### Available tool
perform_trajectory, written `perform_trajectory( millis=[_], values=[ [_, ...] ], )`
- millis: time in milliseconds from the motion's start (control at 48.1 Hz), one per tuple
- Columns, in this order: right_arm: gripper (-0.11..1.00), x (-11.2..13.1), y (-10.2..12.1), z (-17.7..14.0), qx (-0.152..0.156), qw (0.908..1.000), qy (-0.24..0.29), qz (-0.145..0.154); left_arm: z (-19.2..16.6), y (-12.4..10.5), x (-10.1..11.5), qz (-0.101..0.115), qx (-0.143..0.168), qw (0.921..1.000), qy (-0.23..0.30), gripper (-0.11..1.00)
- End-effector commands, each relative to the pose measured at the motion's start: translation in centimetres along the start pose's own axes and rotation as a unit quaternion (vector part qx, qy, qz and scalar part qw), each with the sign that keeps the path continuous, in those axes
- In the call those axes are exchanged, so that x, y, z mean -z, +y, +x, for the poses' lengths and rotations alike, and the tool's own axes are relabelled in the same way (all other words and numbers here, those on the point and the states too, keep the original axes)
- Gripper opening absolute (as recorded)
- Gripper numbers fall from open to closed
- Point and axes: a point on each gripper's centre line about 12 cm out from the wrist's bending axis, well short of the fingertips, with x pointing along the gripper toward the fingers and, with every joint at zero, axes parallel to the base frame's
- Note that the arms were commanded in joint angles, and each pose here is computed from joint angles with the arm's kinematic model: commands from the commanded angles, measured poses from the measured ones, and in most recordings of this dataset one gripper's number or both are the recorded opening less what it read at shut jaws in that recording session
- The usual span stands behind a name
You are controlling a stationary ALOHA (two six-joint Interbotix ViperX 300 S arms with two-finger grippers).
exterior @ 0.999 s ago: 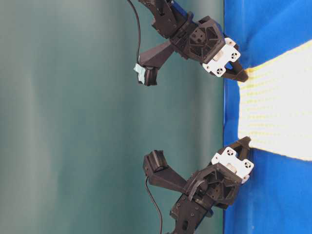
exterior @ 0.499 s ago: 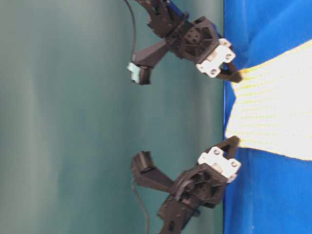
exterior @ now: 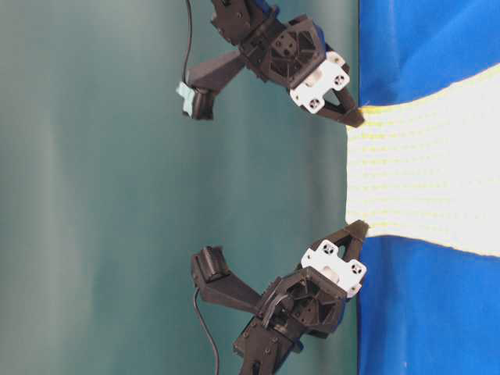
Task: Fold the yellow towel.
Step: 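Fold the top half down onto the bottom half with both grippers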
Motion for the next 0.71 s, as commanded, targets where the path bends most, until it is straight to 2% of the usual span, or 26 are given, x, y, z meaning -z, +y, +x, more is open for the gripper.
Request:
perform_trajectory(
  millis=[0, 208, 416, 541, 687],
  values=[
    [0.04, -0.9, 1.0, -1.4, -0.011, 0.9997, -0.022, -0.004, -1.3, -1.3, -1.6, 0.007, 0.013, 0.9997, -0.02, 0.04],
    [0.04, 0.9, 3.7, -3.9, -0.044, 0.9986, -0.025, -0.019, -3.9, -4.9, -1.1, 0.009, 0.052, 0.9983, -0.022, 0.04],
    [0.04, 2.8, 6.4, -6.9, -0.082, 0.9953, -0.041, -0.032, -6.2, -9.1, 0.4, 0.015, 0.102, 0.9946, -0.012, 0.04],
    [0.04, 4.3, 8.6, -8.5, -0.114, 0.9919, -0.041, -0.036, -7.3, -11.6, 1.1, 0.007, 0.132, 0.9912, -0.005, 0.04],
    [0.04, 6.2, 11.0, -9.7, -0.149, 0.9874, -0.026, -0.046, -8.8, -15.1, 2.0, 0.014, 0.175, 0.9845, 0.004, 0.05]
  ],
)
